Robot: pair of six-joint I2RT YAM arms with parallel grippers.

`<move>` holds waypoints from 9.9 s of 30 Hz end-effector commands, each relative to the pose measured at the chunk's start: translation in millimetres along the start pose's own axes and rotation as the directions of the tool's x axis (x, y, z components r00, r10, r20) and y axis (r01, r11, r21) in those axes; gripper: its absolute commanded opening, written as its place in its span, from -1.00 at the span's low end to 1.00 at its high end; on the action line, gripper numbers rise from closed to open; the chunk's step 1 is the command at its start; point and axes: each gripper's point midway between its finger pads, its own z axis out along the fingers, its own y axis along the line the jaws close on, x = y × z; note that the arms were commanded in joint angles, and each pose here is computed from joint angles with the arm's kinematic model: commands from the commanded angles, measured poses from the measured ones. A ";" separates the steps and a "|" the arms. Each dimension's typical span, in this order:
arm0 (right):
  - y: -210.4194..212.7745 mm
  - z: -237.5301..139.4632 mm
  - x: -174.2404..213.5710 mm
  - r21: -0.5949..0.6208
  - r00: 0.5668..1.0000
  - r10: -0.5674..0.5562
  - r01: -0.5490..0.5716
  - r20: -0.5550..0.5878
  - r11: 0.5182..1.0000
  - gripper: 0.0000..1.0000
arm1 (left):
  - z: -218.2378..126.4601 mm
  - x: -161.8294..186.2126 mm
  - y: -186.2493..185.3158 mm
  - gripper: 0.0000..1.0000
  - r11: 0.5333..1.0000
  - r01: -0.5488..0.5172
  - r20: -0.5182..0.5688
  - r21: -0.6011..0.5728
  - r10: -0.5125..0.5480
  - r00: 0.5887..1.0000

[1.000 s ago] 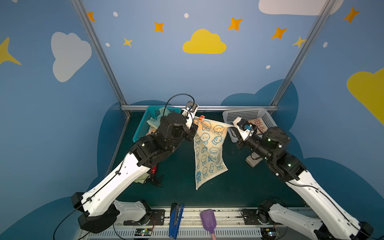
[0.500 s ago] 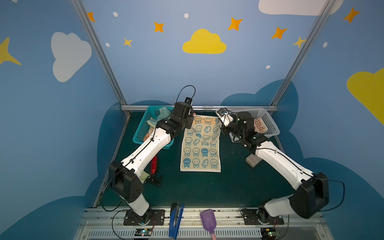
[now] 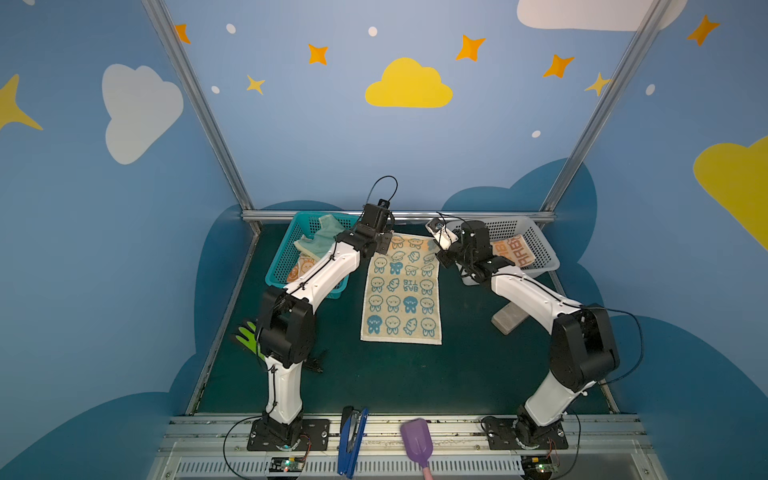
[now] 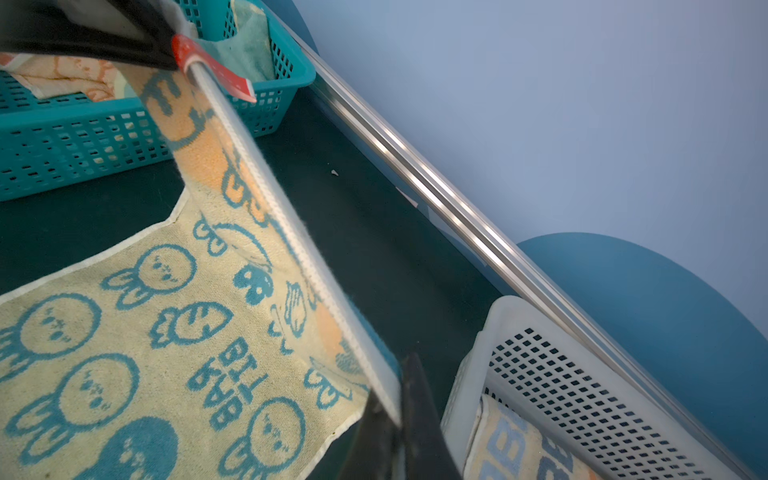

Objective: Fold and stack the towels

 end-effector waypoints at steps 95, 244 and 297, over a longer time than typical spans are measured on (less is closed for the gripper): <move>147.0 -93.2 122.8 -0.136 0.699 0.316 -0.509 -0.642 0.850 -0.13 | -98.8 184.9 -13.4 0.99 0.983 0.179 -0.205 0.024 -0.171 0.964; 112.7 60.9 129.0 -0.458 0.866 -0.450 0.316 -0.218 0.831 -0.11 | -32.5 151.1 -39.6 -0.92 0.949 0.024 -0.206 0.313 0.043 0.978; 179.4 -59.5 151.5 -0.653 0.795 -0.486 0.154 -0.363 0.741 -1.00 | -77.6 211.6 -47.3 -0.85 0.963 0.016 -0.228 0.270 0.048 0.972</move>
